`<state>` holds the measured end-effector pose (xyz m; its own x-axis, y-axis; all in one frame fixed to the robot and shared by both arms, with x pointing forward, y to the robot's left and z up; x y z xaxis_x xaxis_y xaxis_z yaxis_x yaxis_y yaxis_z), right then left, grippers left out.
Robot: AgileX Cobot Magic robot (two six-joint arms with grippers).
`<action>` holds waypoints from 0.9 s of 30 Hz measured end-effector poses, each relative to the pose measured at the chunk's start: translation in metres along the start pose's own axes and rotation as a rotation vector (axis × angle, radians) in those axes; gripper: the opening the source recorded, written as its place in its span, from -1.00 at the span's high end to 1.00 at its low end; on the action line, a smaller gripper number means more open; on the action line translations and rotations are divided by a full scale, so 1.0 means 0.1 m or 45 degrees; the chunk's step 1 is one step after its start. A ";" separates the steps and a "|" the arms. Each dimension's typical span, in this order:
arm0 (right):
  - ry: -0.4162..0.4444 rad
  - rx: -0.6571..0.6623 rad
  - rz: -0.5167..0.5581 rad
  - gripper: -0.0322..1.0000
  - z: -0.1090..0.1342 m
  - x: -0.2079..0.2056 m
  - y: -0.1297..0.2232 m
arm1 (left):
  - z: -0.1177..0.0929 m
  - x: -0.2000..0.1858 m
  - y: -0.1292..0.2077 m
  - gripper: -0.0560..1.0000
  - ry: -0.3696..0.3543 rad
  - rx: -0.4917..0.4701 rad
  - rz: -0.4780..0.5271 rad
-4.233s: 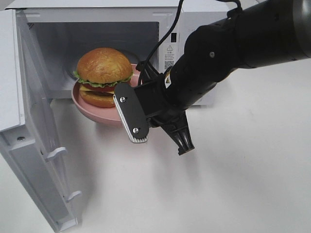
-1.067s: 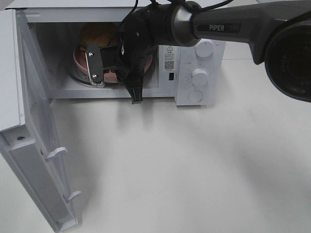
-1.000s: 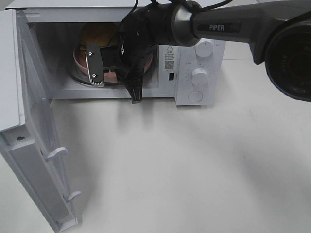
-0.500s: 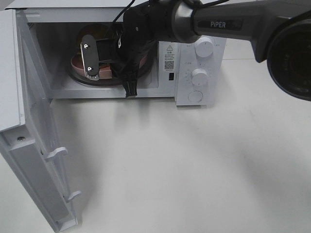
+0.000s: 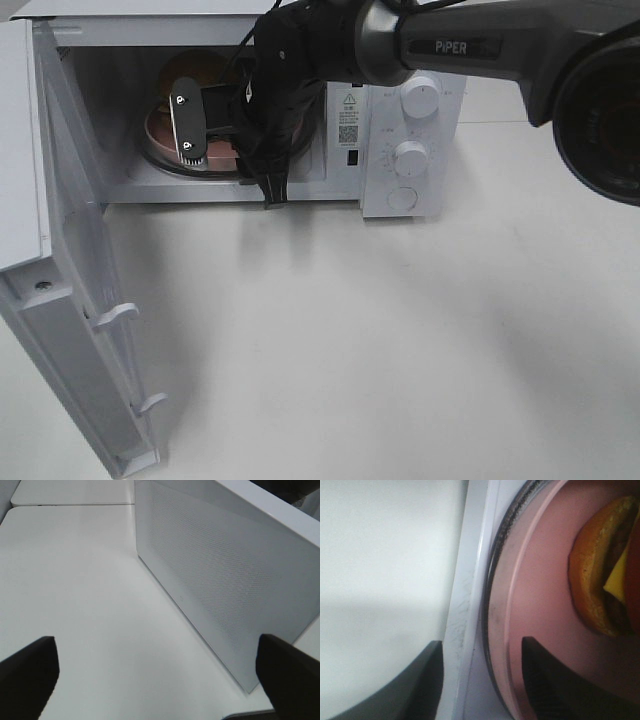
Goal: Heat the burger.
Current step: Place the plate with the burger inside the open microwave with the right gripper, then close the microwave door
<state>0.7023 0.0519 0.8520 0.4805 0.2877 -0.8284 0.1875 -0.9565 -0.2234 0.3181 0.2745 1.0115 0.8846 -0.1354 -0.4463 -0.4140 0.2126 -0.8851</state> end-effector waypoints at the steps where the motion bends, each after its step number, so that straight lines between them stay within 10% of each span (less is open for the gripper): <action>1: -0.008 0.007 -0.001 -0.07 0.01 0.00 0.00 | 0.00 0.00 0.00 -0.99 0.000 0.000 0.000; 14: 0.030 0.045 -0.041 -0.54 -0.01 -0.17 -0.03 | 0.00 0.00 0.00 -0.99 0.000 0.000 0.000; 27: 0.039 0.037 -0.058 -0.55 0.18 -0.35 0.08 | 0.00 0.00 0.00 -0.99 0.000 0.000 0.000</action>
<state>0.6718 0.0334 0.8698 0.4985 0.3318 -0.8009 0.1847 -0.9433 -0.2758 0.3181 0.2745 1.0115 0.8846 -0.1354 -0.4463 -0.4140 0.2126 -0.8851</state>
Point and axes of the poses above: a point on each arm's last joint axis where the gripper is mounted, x pointing out along that axis toward the gripper, z along the wrist's bending axis when the last joint is at zero, y = z × x, the point moved 10 cm from there along x, pointing out along that axis toward the gripper, and after that the axes turned 11 degrees about x, right-handed, at the moved point
